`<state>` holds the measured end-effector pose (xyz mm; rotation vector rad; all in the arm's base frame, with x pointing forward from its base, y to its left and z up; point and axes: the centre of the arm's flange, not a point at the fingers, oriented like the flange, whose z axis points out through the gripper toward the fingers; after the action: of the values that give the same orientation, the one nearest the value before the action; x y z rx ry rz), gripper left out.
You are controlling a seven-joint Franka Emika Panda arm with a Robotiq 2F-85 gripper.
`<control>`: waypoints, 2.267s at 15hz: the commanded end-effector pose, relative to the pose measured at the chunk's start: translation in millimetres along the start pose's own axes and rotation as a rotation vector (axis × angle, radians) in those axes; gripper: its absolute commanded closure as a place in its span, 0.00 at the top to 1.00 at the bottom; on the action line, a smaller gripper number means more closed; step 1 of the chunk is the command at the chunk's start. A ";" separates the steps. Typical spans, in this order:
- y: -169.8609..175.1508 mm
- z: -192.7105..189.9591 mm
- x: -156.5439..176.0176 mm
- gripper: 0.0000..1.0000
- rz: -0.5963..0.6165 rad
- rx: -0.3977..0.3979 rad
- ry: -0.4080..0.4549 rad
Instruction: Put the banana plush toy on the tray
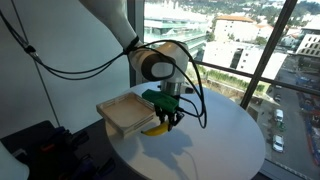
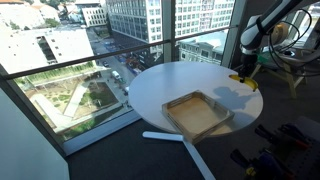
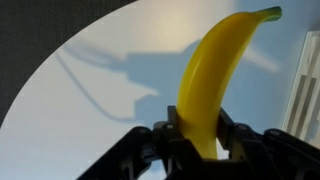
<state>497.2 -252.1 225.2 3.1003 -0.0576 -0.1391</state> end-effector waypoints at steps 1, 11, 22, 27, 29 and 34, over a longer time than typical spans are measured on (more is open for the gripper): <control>-10.9 -7.6 2.1 0.15 -0.045 -0.002 -0.002; -69.6 -6.0 26.4 0.15 -0.143 -0.004 0.005; -113.1 -9.1 38.7 0.15 -0.221 -0.011 0.010; -129.9 -10.1 42.4 0.15 -0.254 -0.020 0.009; -136.3 -10.7 43.9 0.15 -0.266 -0.023 0.009; -153.0 -11.9 47.1 0.15 -0.291 -0.026 0.011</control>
<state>545.8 -109.5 220.7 3.0853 0.3815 -0.1333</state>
